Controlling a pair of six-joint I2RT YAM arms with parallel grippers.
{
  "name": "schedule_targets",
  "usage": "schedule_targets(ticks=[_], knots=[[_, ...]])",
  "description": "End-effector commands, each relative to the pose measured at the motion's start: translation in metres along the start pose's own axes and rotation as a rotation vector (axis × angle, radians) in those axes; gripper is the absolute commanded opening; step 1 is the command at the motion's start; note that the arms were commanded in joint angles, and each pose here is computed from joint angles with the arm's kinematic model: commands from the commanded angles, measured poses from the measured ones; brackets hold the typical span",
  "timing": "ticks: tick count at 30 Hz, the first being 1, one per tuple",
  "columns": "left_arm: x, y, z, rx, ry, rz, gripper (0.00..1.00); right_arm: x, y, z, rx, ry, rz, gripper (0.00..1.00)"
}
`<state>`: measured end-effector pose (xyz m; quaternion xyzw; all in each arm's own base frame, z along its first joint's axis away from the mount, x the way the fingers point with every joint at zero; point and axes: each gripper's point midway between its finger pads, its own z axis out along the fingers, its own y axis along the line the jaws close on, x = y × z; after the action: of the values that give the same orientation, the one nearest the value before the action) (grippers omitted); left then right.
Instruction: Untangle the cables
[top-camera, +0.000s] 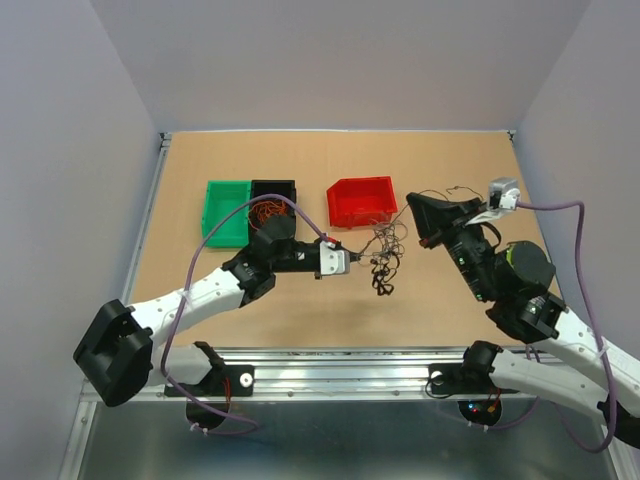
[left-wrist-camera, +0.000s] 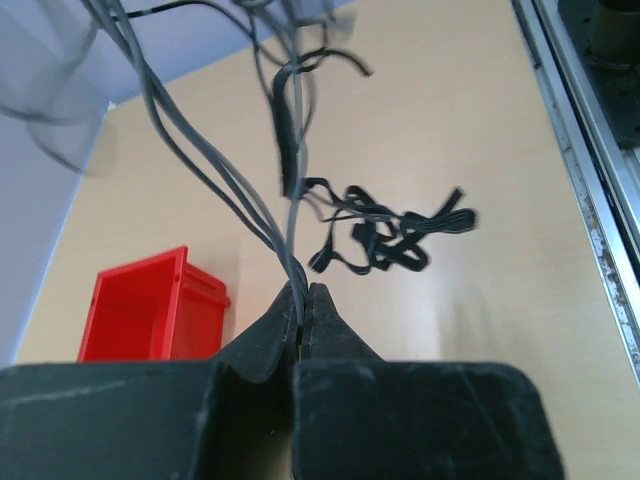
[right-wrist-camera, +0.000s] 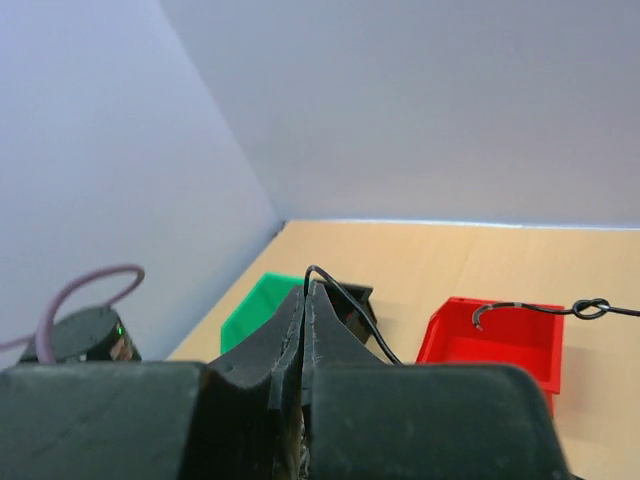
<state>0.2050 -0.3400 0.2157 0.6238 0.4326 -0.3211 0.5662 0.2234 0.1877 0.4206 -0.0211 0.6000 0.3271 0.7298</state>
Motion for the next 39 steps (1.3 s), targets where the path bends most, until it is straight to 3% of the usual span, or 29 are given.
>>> schedule_targets(ticks=[1,8,9,13,16,21,25,34,36,37,38,39], knots=[[-0.011,0.014,-0.018,-0.132,0.015,-0.066,0.00,-0.107,-0.027,-0.031,0.150,-0.296,0.201,0.01],[-0.049,0.067,-0.081,-0.565,-0.116,-0.094,0.00,-0.042,-0.092,-0.077,0.344,-0.253,0.254,0.01],[-0.058,0.076,-0.092,-0.628,-0.160,-0.106,0.00,-0.016,-0.104,-0.083,0.387,-0.212,0.229,0.01],[-0.061,0.112,-0.147,-0.921,-0.223,-0.162,0.00,0.020,-0.151,-0.123,0.540,-0.228,0.289,0.01],[-0.058,0.124,-0.171,-1.045,-0.257,-0.206,0.00,0.041,-0.167,-0.136,0.597,-0.210,0.289,0.00],[-0.061,0.124,-0.183,-1.075,-0.288,-0.202,0.00,0.076,-0.162,-0.127,0.588,-0.089,0.248,0.00],[-0.059,0.134,-0.207,-1.213,-0.303,-0.238,0.00,0.092,-0.166,-0.124,0.619,-0.044,0.197,0.00],[-0.079,0.119,-0.203,-1.112,-0.351,-0.166,0.00,0.127,-0.159,-0.116,0.582,0.068,0.163,0.01],[-0.087,0.109,-0.191,-1.019,-0.370,-0.135,0.00,0.139,-0.148,-0.111,0.524,0.125,0.156,0.12],[-0.090,0.101,-0.183,-0.953,-0.376,-0.113,0.00,0.142,-0.145,-0.109,0.509,0.147,0.148,0.39],[-0.092,0.098,-0.180,-0.926,-0.376,-0.099,0.00,0.146,-0.141,-0.107,0.492,0.167,0.142,0.53],[-0.092,0.094,-0.175,-0.894,-0.374,-0.092,0.00,0.151,-0.136,-0.104,0.467,0.191,0.136,0.60]])
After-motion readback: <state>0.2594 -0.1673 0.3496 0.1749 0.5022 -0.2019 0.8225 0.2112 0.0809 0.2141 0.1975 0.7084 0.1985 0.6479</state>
